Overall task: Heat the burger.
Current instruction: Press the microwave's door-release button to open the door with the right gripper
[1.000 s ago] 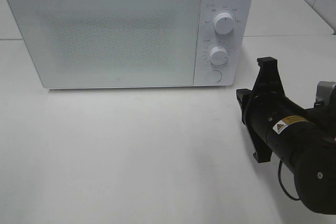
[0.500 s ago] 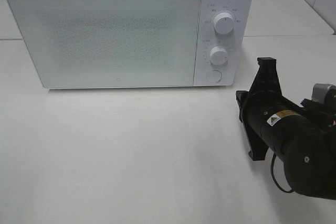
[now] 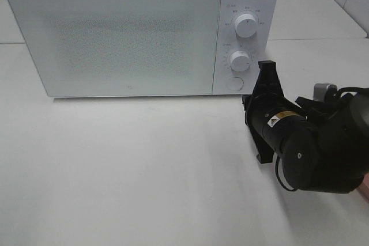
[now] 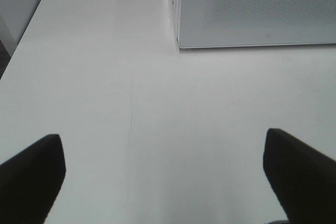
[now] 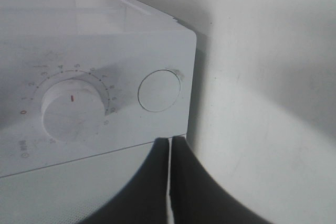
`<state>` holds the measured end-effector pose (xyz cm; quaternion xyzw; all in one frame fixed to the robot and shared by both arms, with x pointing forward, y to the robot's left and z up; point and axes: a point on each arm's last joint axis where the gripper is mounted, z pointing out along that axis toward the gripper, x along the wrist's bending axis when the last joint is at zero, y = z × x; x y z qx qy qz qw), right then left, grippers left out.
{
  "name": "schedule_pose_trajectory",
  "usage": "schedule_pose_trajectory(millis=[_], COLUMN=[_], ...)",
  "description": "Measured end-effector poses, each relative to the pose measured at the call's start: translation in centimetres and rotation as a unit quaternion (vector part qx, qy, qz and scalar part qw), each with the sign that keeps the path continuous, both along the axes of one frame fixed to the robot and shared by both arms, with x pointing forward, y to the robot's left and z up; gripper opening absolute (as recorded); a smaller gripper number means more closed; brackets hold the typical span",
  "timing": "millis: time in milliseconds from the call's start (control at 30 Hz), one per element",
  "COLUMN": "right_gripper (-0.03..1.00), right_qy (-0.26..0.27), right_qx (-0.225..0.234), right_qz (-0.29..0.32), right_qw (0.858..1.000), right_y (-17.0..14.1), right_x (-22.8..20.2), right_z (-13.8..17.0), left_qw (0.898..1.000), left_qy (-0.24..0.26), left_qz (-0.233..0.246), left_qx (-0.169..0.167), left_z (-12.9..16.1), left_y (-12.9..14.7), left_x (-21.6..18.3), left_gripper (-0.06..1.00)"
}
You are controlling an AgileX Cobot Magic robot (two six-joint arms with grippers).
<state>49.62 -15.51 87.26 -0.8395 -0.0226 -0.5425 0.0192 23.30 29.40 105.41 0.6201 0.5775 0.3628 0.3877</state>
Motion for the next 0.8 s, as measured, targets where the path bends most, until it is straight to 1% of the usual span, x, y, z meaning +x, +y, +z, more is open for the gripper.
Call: schedule_pose_trajectory(millis=[233,567,800], right_gripper=[0.01,0.01,0.01], right_qy=[-0.002,-0.003,-0.007], right_qx=[-0.001,0.009,0.011], right_qz=[-0.006,-0.008,-0.020], right_qw=[1.000,1.000,1.000], right_y=[0.1,1.3,0.8], right_x=[1.4,3.2,4.2], right_z=[-0.7,-2.0,-2.2], left_qw=[1.000,1.000,1.000], left_qy=[0.000,0.000,0.000], left_qz=[0.000,0.000,0.000], left_qx=[0.000,0.000,0.000], left_z=[0.0,0.0,0.0], left_y=[0.0,0.0,0.0], left_x=[0.0,0.0,0.0], left_gripper=[0.94,0.94,0.94])
